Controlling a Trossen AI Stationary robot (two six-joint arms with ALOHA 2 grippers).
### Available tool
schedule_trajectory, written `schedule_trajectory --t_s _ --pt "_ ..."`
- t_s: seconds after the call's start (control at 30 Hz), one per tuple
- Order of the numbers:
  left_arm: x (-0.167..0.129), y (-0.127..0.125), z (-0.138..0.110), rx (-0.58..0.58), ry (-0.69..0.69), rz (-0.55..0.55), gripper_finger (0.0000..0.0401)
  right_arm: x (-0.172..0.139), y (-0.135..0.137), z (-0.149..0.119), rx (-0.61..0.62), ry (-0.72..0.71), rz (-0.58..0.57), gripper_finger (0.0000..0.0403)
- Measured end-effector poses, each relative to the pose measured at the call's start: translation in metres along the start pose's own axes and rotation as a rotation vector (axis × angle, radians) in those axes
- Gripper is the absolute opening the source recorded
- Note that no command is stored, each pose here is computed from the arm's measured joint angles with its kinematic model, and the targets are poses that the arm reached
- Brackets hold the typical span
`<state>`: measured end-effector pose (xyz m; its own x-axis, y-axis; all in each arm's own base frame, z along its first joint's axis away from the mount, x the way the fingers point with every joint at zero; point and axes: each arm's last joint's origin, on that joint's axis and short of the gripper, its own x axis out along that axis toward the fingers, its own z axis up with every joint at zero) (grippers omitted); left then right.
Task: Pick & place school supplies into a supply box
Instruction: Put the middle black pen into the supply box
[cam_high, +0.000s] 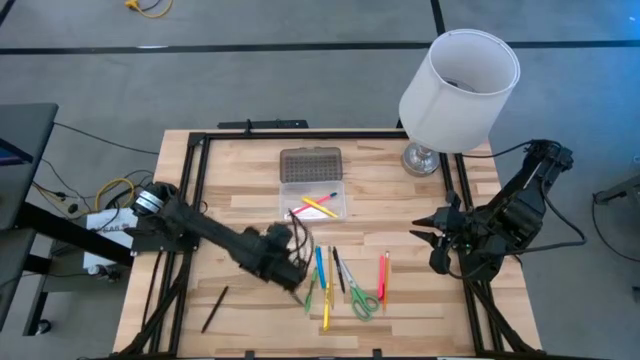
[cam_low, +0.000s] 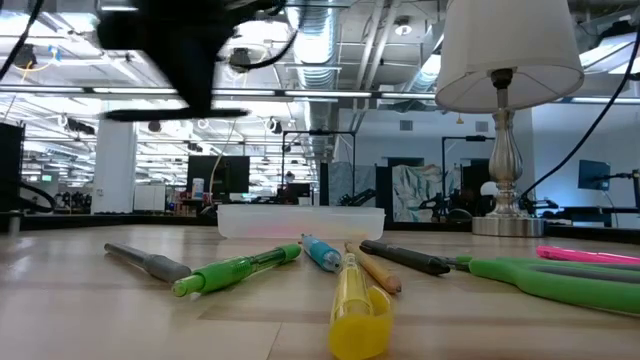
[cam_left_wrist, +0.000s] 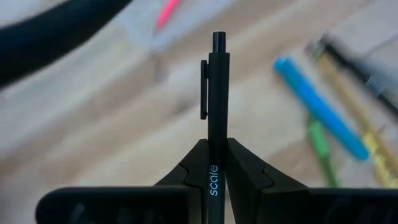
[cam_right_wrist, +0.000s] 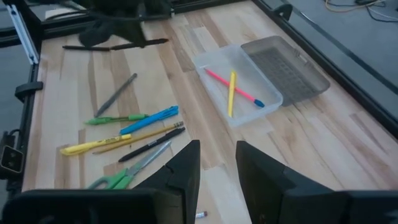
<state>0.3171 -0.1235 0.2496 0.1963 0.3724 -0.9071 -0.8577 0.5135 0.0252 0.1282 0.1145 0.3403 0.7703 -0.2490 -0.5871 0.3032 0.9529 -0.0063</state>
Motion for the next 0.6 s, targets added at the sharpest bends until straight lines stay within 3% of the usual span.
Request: schedule_trajectory --t_s 0.27,0.6 --pt "0.014 0.002 0.069 0.163 -0.105 -0.036 0.0028 0.001 0.003 0.000 0.010 -0.003 0.001 0.0097" --pt "0.040 0.016 0.144 0.455 -0.264 -0.066 0.0029 0.010 0.016 -0.001 0.005 -0.022 -0.020 0.0097"
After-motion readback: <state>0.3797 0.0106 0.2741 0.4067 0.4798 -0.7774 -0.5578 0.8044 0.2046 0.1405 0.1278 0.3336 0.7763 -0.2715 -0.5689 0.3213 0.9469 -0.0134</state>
